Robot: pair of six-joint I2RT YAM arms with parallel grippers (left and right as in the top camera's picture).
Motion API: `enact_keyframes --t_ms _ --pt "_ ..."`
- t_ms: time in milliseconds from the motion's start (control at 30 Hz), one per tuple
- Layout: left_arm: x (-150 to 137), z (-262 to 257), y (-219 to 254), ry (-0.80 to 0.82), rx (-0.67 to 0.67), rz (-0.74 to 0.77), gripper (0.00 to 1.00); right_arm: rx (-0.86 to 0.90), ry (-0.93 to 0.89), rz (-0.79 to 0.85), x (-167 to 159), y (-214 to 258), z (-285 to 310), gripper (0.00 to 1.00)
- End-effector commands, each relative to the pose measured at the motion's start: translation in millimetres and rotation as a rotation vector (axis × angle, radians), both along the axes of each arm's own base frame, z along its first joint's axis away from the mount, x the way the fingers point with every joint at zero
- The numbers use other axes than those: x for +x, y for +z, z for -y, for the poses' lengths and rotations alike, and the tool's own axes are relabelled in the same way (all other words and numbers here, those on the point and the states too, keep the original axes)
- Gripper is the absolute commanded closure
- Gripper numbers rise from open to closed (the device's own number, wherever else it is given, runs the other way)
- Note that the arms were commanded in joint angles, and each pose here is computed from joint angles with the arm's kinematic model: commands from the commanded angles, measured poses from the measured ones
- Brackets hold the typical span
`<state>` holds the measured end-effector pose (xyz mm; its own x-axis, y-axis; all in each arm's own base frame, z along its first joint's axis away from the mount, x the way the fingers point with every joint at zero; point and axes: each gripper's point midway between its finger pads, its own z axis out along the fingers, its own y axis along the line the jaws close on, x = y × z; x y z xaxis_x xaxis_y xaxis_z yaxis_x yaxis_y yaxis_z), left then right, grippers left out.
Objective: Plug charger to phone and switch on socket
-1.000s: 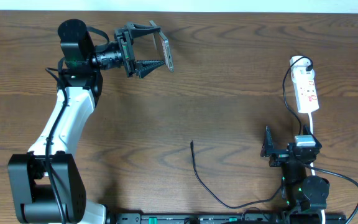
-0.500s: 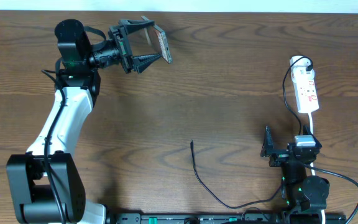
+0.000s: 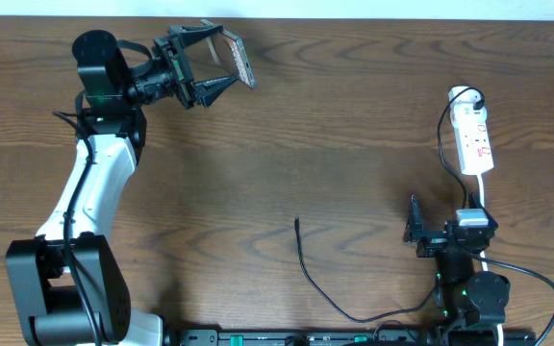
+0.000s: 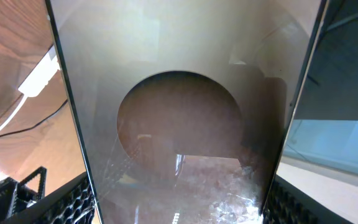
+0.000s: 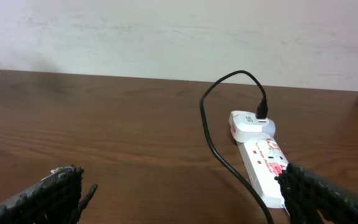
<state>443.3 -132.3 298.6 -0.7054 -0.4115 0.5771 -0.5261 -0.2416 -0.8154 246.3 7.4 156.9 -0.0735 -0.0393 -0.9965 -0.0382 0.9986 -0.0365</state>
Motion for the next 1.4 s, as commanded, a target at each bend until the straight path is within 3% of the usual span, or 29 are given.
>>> enact_keyframes --t_ms 0,467,900,1100,1367 --pt "1.3 -4.5 20.7 0.031 -0.027 0.001 0.93 -0.012 -0.001 0.000 -0.3 -0.4 -0.1 0.01" --pt "8.9 -9.2 20.3 0.083 -0.024 0.002 0.93 -0.012 -0.001 0.000 -0.3 -0.4 -0.1 0.01" --pt "-0.1 -3.7 20.7 0.021 -0.025 0.005 0.93 -0.012 -0.001 0.000 -0.3 -0.4 -0.1 0.01" --pt "-12.5 2.8 20.4 -0.065 0.000 0.060 0.93 -0.012 -0.001 0.000 -0.3 -0.4 -0.1 0.01" --pt "-22.7 7.2 16.2 -0.138 0.118 0.302 0.93 -0.012 -0.001 0.000 -0.3 -0.4 -0.1 0.01"
